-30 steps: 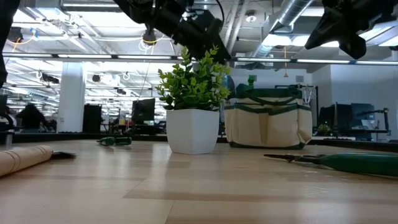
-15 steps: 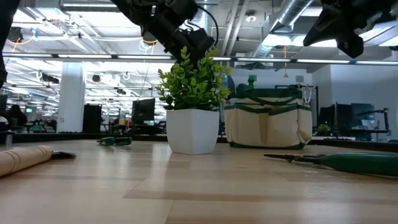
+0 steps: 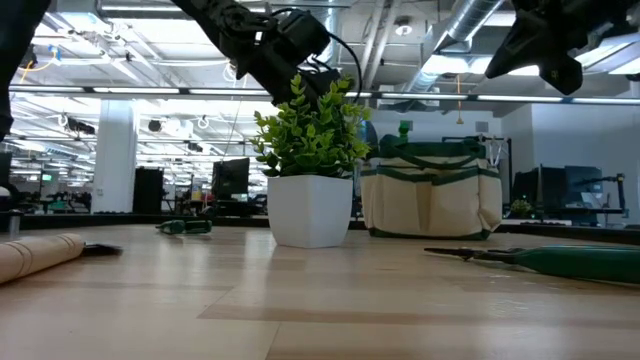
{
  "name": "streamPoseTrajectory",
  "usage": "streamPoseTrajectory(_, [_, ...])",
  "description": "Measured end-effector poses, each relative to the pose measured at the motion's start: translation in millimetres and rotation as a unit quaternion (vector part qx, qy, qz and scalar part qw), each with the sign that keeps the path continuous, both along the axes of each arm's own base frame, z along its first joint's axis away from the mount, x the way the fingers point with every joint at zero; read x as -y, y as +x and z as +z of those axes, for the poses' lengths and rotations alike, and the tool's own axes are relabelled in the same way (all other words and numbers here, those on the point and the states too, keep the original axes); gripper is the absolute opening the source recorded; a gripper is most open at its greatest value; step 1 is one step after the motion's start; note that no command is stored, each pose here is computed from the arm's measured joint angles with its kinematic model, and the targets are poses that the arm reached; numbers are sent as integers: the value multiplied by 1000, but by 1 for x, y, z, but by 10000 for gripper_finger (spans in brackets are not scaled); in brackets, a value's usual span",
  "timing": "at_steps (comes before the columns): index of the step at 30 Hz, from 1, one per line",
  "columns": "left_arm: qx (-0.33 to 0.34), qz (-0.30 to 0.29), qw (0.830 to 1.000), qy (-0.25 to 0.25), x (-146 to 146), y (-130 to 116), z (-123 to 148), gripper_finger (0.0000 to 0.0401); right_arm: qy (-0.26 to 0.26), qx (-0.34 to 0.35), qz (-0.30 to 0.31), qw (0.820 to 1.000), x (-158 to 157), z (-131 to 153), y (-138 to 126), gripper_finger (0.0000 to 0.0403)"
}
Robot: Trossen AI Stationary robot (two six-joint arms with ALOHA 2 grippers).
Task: Pick & Place Garden tools in Gardening bag
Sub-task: Put the top brown trowel into the brown gardening bag
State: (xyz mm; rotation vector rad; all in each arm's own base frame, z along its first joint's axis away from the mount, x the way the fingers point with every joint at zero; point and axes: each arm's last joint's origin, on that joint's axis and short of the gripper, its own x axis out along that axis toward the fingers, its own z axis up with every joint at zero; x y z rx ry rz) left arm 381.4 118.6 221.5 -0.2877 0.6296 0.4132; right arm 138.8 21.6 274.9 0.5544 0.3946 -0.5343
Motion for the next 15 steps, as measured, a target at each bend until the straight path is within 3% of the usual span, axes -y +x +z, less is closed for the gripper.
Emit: streamPoseTrajectory(15, [34, -33, 998, -32, 22, 8, 6, 0, -2, -2, 2, 1000, 0, 0, 0, 0])
